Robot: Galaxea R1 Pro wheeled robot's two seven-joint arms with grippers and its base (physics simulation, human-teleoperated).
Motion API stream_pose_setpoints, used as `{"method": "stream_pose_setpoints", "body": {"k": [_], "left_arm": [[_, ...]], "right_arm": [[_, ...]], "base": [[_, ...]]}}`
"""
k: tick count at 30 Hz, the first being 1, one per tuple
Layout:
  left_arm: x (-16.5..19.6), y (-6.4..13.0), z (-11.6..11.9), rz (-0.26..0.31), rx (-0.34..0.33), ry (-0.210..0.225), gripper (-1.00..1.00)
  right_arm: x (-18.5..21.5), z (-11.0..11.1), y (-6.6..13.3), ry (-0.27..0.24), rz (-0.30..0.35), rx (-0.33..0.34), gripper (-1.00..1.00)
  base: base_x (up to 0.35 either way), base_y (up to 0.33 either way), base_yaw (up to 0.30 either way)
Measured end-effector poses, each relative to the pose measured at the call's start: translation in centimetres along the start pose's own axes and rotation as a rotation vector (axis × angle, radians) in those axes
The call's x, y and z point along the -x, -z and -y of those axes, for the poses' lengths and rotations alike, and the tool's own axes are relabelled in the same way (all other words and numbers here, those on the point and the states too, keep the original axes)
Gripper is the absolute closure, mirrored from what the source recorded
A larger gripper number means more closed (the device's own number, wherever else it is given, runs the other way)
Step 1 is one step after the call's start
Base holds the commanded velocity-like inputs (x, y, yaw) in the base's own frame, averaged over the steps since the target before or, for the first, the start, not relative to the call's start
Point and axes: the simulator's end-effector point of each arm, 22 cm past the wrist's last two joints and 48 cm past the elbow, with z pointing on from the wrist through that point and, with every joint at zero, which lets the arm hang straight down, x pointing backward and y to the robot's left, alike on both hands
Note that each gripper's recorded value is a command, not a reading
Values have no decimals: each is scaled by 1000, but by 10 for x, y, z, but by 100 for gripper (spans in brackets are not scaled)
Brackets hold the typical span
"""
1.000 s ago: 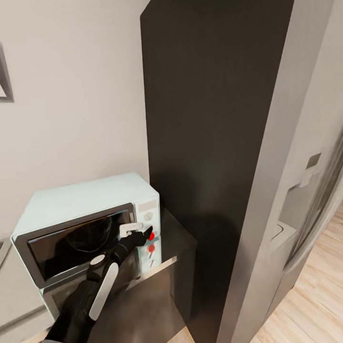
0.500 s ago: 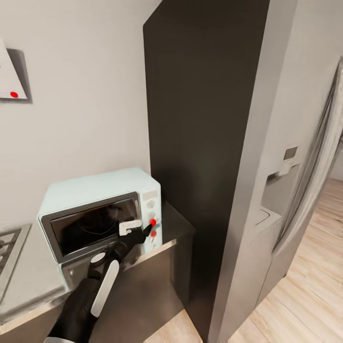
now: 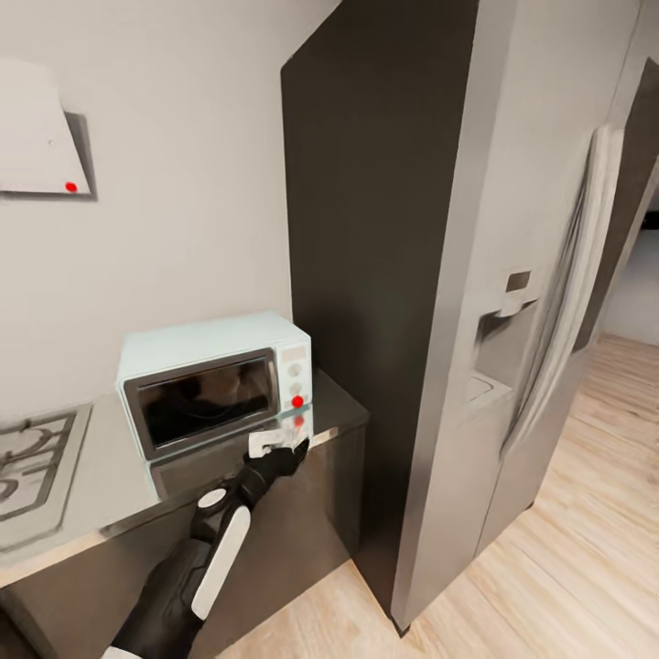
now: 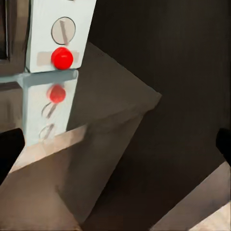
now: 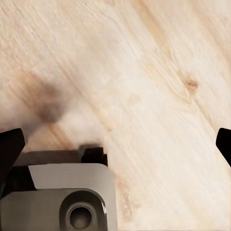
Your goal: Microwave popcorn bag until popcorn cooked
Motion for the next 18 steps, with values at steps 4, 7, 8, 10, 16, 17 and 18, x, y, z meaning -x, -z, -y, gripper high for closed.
{"method": "stream_pose_setpoints", "body": {"k": [4, 7, 8, 10, 16, 17, 18], "left_arm": [[-56, -8, -3, -123, 13, 52, -100], [-157, -5, -21, -334, 61, 145, -100], [-189, 1, -27, -399, 82, 171, -100], [-273, 27, -42, -571, 140, 245, -100], [-458, 175, -100, -937, 398, 311, -100], [-469, 190, -103, -967, 419, 313, -100], [-473, 196, -106, -977, 429, 314, -100]], "right_arm": [[0, 0, 0, 0, 1, 0, -100], [0, -1, 0, 0, 0, 0, -100], [0, -1, 0, 0, 0, 0, -100], [0, -1, 0, 0, 0, 0, -100], [0, -1, 0, 0, 0, 2, -100], [0, -2, 0, 1, 0, 2, -100], [0, -2, 0, 0, 0, 3, -100]], "base": [[-346, 0, 0], [-346, 0, 0], [-346, 0, 0], [-347, 0, 0], [-347, 0, 0], [-347, 0, 0], [-347, 0, 0]]}}
